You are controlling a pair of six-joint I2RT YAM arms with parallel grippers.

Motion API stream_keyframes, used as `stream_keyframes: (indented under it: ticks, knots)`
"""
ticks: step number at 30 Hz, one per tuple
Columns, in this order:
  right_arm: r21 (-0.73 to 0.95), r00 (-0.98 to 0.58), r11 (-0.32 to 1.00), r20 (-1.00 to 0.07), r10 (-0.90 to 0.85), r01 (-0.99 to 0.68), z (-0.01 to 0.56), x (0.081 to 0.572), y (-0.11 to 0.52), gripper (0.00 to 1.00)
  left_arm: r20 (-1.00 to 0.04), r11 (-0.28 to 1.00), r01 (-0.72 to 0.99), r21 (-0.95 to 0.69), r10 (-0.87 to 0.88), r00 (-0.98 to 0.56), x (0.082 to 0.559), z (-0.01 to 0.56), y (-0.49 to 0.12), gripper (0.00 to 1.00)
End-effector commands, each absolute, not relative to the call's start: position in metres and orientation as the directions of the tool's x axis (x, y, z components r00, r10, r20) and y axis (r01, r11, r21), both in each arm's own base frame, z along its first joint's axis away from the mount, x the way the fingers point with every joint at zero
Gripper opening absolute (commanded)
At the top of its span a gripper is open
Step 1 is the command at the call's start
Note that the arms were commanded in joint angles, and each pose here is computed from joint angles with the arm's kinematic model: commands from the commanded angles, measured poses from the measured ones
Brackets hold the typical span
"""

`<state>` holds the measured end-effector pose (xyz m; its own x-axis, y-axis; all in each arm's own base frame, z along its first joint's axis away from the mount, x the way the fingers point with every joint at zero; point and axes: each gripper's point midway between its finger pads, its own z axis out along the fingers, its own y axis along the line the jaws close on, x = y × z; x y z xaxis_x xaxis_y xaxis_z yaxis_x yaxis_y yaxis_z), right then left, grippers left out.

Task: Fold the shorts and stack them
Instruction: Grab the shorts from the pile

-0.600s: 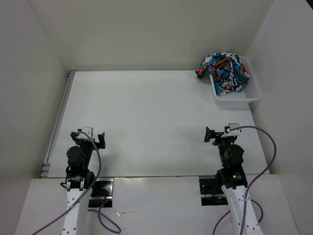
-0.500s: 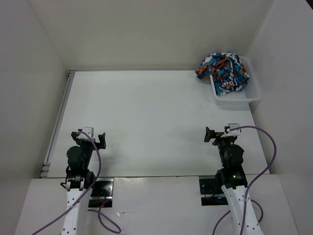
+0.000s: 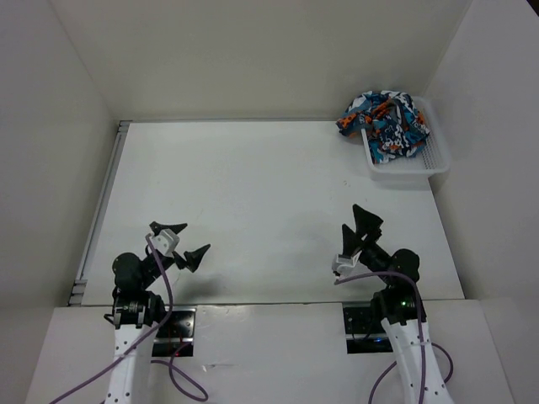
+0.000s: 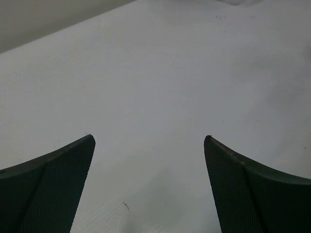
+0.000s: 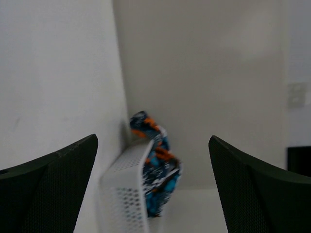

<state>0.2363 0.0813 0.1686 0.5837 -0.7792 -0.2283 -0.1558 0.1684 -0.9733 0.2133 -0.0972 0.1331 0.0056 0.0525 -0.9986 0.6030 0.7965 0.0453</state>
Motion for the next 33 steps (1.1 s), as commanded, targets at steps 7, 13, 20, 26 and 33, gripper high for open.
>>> stream_keyframes:
  ticks: [7, 13, 20, 26, 33]
  knots:
    - [-0.991, 0.554, 0.118, -0.063, -0.830, 0.063, 0.293, 0.277, 0.073, 0.99, -0.995, 0.722, 0.684, 0.099, 0.056, 0.085, 0.233, 0.227, -0.114, 1.00]
    - [-0.590, 0.057, 0.807, -0.807, -0.587, -0.042, 0.368, 0.460, 0.020, 0.99, -0.903, 0.794, 0.579, -0.186, 0.094, -0.419, 0.334, 0.209, -0.118, 1.00]
    - [-0.132, -0.281, 0.986, -0.954, -0.100, 0.098, 0.313, 0.577, -0.073, 0.99, -0.802, 0.835, 0.521, -0.177, 0.185, -0.568, 0.431, 0.169, -0.152, 1.00]
    - [-0.071, -0.379, 0.931, -0.922, 0.075, 0.357, 0.228, 0.621, -0.144, 0.98, -0.800, 0.814, 0.565, -0.131, 0.250, -0.545, 0.446, 0.146, -0.197, 1.00]
    - [-0.043, -0.443, 0.944, -0.889, 0.113, 0.327, 0.164, 0.650, -0.160, 0.98, -0.790, 0.826, 0.556, -0.091, 0.279, -0.545, 0.455, 0.131, -0.210, 1.00]
